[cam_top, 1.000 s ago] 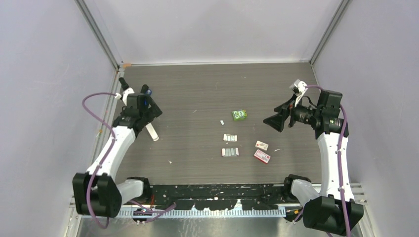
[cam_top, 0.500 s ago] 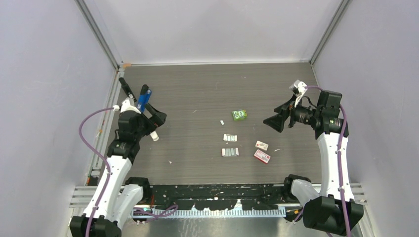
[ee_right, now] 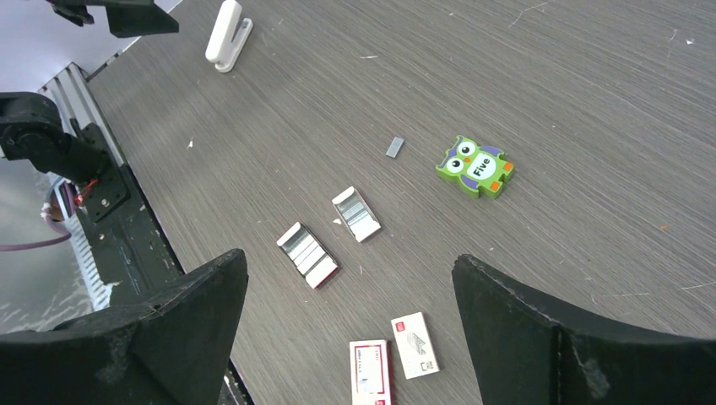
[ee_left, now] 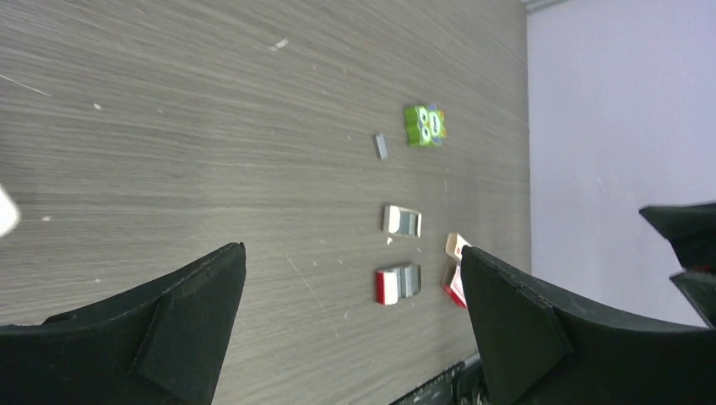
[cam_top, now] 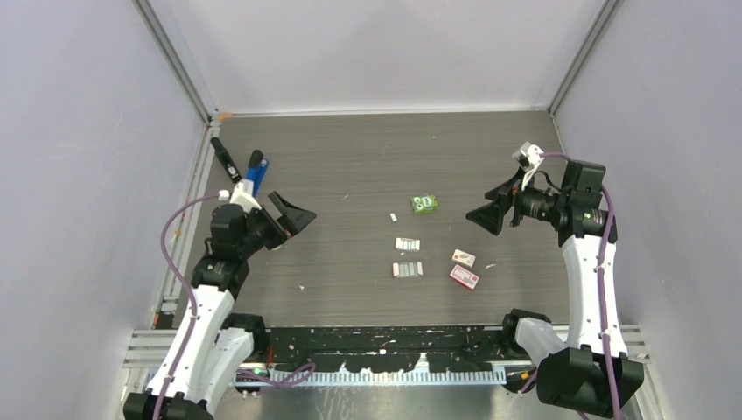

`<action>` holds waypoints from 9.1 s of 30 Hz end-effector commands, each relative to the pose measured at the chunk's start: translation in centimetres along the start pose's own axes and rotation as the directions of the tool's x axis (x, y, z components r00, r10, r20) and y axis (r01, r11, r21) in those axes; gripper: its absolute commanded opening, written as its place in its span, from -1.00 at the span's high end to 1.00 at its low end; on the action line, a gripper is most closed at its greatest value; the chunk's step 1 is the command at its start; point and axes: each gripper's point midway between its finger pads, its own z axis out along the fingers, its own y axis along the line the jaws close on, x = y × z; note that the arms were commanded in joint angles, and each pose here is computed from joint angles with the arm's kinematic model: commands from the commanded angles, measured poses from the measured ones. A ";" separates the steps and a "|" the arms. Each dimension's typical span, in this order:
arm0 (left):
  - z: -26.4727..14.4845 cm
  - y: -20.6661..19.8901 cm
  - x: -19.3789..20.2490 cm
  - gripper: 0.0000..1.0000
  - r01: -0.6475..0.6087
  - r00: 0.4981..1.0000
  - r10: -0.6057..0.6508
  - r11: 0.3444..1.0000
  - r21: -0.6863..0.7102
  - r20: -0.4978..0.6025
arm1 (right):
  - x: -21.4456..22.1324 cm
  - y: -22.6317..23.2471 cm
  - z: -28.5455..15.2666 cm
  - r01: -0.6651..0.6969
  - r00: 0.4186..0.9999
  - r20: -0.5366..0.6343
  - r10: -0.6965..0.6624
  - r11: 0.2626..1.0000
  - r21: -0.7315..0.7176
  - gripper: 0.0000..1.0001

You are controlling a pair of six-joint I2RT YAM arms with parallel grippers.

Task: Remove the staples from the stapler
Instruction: Move the stapler to the center of the board.

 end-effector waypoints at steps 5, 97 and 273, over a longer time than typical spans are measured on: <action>-0.1 -3.2 3.1 -0.99 -0.051 0.994 0.063 0.989 0.140 -0.088 | 0.0 1.0 -0.1 0.054 0.998 0.010 -0.054 0.997 -0.049 -0.90; 8.0 -10.3 23.3 -0.92 -0.465 0.802 0.542 0.830 0.308 -0.249 | 0.5 1.3 -0.1 0.030 0.999 -0.017 -0.031 0.997 -0.074 -0.93; 5.4 18.2 -5.4 0.61 -0.237 0.934 -0.069 0.614 -0.753 -0.350 | 1.3 3.4 0.9 0.059 0.996 -0.057 -0.069 0.983 -0.172 -0.94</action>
